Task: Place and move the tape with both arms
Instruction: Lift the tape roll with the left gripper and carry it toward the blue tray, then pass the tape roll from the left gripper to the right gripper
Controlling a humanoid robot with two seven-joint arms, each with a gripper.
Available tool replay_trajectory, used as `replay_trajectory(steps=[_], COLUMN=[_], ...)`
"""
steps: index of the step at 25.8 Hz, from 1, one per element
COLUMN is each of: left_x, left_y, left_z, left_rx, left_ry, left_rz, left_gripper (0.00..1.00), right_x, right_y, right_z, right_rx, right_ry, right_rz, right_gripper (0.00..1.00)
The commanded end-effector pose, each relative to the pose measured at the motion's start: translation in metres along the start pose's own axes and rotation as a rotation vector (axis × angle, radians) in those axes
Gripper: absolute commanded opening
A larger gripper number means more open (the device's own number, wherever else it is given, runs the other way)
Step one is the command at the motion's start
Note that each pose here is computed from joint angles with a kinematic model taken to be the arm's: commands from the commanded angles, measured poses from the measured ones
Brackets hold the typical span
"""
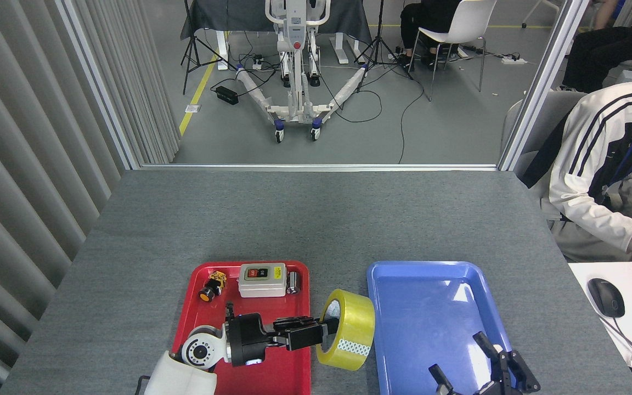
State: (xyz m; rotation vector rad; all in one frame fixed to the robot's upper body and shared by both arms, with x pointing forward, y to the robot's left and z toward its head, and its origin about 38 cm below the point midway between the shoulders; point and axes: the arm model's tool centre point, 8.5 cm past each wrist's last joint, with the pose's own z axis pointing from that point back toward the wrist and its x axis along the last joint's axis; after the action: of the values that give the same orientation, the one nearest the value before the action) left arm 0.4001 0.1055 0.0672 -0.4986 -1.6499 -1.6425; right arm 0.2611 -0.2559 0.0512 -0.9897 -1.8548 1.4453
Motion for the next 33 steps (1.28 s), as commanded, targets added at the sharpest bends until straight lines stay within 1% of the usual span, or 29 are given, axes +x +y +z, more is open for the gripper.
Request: replay_trajectory(steps=[1,5,6,8,9,12,14,15,16,17,19,22,26,27,28,30,32,33], left_x=[0.001,0.006,0.008,0.014,0.015,0.018,0.021,0.024,0.026,0.027,0.027,0.027,0.028,0.029,0.029,0.029,0.029,0.029], left_y=[-0.004,-0.010,-0.013,-0.012,-0.016,-0.024,-0.030,-0.029,-0.029,-0.030,-0.031,-0.031,-0.031,-0.030,-0.030,-0.031,-0.028,-0.026], left_z=[-0.004,-0.009,-0.009,-0.010,-0.011,-0.020,-0.023,-0.025,-0.026,-0.028,-0.029,-0.029,-0.030,-0.030,-0.030,-0.029,-0.028,-0.027], left_rx=[-0.010,-0.020,-0.020,-0.016,-0.023,-0.055,-0.070,-0.073,-0.076,-0.078,-0.079,-0.082,-0.085,-0.084,-0.084,-0.083,-0.072,-0.065], left_ry=[-0.007,-0.020,-0.021,-0.029,-0.032,-0.039,-0.029,-0.028,-0.032,-0.037,-0.037,-0.037,-0.040,-0.040,-0.040,-0.040,-0.037,-0.037], left_rz=[0.003,0.001,-0.001,-0.023,-0.020,-0.022,-0.032,-0.047,-0.053,-0.054,-0.053,-0.054,-0.058,-0.061,-0.059,-0.059,-0.064,-0.066], left_gripper=[0.00,0.00,0.00,0.00,0.00,0.00,0.00,0.00,0.00,0.00,0.00,0.00,0.00,0.00,0.05,0.22,0.47,0.61], right_x=[0.019,0.022,0.027,0.040,0.046,0.063,0.074,0.079,0.081,0.081,0.083,0.087,0.091,0.091,0.092,0.091,0.089,0.088], right_y=[-0.003,-0.003,-0.001,0.002,0.003,0.008,0.011,0.013,0.014,0.014,0.016,0.017,0.018,0.019,0.019,0.019,0.018,0.018], right_z=[0.006,0.004,0.001,-0.012,-0.018,-0.024,-0.026,-0.027,-0.028,-0.029,-0.029,-0.029,-0.030,-0.029,-0.029,-0.028,-0.028,-0.028], right_rx=[0.022,0.023,0.025,0.029,0.025,0.027,0.036,0.037,0.040,0.046,0.053,0.055,0.053,0.058,0.060,0.062,0.060,0.059], right_ry=[-0.242,-0.255,-0.265,-0.320,-0.343,-0.389,-0.418,-0.427,-0.434,-0.437,-0.448,-0.458,-0.459,-0.461,-0.464,-0.463,-0.456,-0.455], right_rz=[-0.092,-0.091,-0.099,-0.106,-0.109,-0.137,-0.150,-0.155,-0.150,-0.143,-0.135,-0.138,-0.140,-0.133,-0.129,-0.124,-0.121,-0.120], right_gripper=[1.00,1.00,1.00,1.00,1.00,1.00,0.96,0.95,0.93,0.87,0.62,0.34,0.07,0.02,0.00,0.00,0.00,0.00])
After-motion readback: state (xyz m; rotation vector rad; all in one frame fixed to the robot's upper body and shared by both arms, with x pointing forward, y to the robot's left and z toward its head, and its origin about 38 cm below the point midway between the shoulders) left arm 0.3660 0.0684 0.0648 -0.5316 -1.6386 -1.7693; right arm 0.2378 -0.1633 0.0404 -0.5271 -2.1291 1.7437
